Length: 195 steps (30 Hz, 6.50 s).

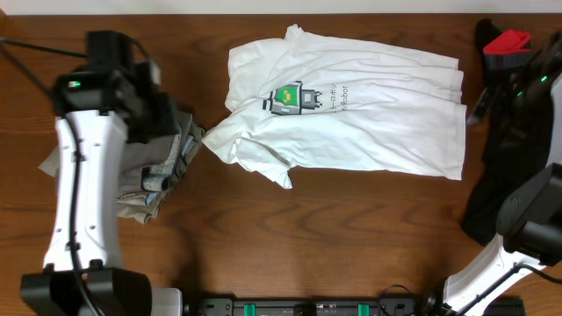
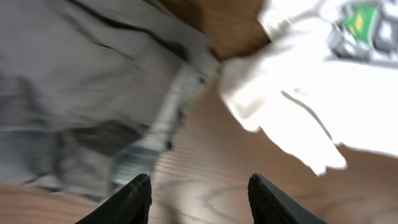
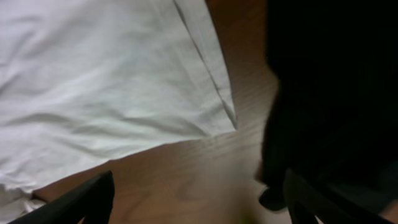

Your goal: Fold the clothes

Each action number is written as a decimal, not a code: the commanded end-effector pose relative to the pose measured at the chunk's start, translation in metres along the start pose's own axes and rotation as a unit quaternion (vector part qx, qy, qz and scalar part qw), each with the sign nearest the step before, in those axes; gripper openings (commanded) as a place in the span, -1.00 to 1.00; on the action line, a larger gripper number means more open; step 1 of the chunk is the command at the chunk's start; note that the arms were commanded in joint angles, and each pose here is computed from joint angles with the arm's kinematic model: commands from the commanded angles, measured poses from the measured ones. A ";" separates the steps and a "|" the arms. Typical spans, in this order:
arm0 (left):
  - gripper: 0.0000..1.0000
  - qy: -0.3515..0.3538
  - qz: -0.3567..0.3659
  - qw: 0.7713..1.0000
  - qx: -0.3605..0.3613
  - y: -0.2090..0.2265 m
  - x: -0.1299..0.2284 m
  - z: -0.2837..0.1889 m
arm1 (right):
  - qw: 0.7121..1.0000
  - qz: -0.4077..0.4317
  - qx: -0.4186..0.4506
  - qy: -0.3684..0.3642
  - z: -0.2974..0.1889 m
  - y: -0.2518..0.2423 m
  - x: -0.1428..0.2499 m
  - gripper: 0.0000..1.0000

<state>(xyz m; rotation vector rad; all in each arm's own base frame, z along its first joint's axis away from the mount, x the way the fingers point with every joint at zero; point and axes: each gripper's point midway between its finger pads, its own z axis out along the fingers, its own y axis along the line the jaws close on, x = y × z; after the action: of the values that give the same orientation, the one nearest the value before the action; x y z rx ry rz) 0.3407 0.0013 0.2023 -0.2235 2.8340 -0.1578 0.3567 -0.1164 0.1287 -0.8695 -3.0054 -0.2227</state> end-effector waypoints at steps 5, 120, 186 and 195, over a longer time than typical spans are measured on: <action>0.06 0.057 0.115 0.991 0.043 -0.064 0.041 0.049 | 0.995 -0.037 -0.065 0.063 0.053 0.023 0.029 0.62; -0.23 0.145 0.222 0.940 -0.214 -0.049 0.120 0.068 | 0.993 -0.095 -0.072 0.019 -0.026 0.035 0.147 0.65; 0.19 0.025 0.150 0.988 0.034 -0.077 0.069 0.048 | 0.956 0.243 0.092 -0.132 0.092 -0.128 0.034 -0.97; 0.20 0.025 0.153 0.987 0.035 -0.077 0.069 0.048 | 0.905 0.364 0.174 -0.132 0.094 -0.221 0.048 -0.97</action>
<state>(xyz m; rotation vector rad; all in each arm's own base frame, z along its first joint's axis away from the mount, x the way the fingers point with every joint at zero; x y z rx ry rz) 0.3031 -0.0896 0.1493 0.2083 2.8582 -0.1847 0.2304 -0.2356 0.0044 -1.8450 -2.6693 0.2936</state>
